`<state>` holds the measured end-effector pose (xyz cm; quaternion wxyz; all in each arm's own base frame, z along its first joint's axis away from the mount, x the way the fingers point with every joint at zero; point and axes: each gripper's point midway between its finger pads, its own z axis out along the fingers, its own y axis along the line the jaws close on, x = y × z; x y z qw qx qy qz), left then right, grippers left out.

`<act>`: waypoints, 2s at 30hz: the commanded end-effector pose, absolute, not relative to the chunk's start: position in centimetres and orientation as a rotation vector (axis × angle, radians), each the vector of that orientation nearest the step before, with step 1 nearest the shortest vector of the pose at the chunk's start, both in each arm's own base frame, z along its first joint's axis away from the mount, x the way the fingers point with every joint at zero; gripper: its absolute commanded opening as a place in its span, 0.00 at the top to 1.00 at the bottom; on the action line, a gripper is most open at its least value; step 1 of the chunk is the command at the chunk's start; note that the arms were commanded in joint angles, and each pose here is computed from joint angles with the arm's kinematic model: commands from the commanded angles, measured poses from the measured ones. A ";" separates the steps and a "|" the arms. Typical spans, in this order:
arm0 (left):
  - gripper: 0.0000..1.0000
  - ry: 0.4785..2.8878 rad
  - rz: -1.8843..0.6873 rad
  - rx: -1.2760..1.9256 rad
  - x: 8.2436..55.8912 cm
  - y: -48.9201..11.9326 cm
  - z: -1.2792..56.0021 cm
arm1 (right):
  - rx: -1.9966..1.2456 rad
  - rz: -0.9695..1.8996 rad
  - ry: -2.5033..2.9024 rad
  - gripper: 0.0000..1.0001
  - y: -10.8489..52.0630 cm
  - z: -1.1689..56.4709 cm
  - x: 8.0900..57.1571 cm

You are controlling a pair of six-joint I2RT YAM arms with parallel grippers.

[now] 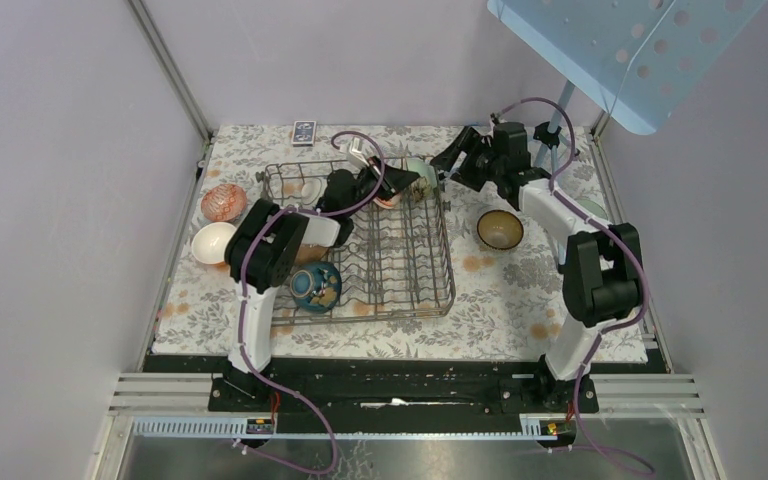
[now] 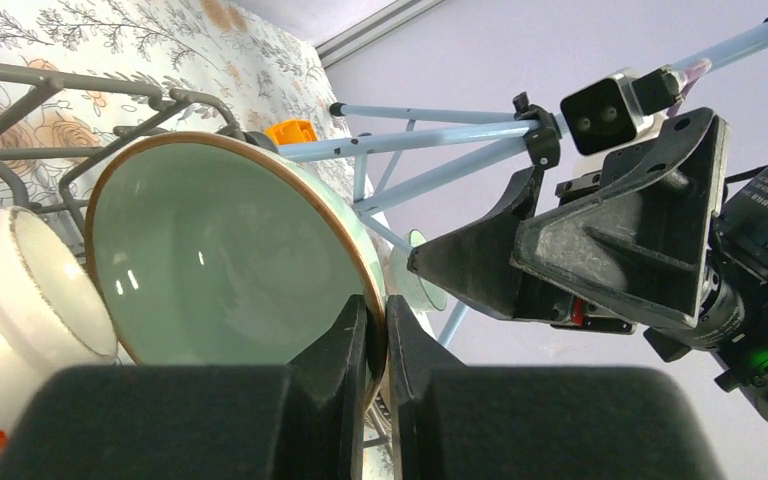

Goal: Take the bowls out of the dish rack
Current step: Pick up the bowl from the dish rack, then place the bowl with the bowl.

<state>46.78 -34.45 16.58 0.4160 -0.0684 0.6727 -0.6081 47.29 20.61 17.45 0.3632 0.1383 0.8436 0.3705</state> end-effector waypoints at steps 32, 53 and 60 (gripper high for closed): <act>1.00 1.747 -1.337 0.186 33.8 -27.9 33.8 | 0.066 1.034 2.081 0.22 19.6 28.8 29.2; 1.00 1.446 -0.482 1.112 16.2 -31.3 34.1 | -0.127 0.844 2.126 0.21 17.1 35.6 22.3; 1.00 1.335 -0.198 1.392 12.6 -30.9 30.5 | -0.224 0.763 2.227 0.22 17.6 34.2 21.0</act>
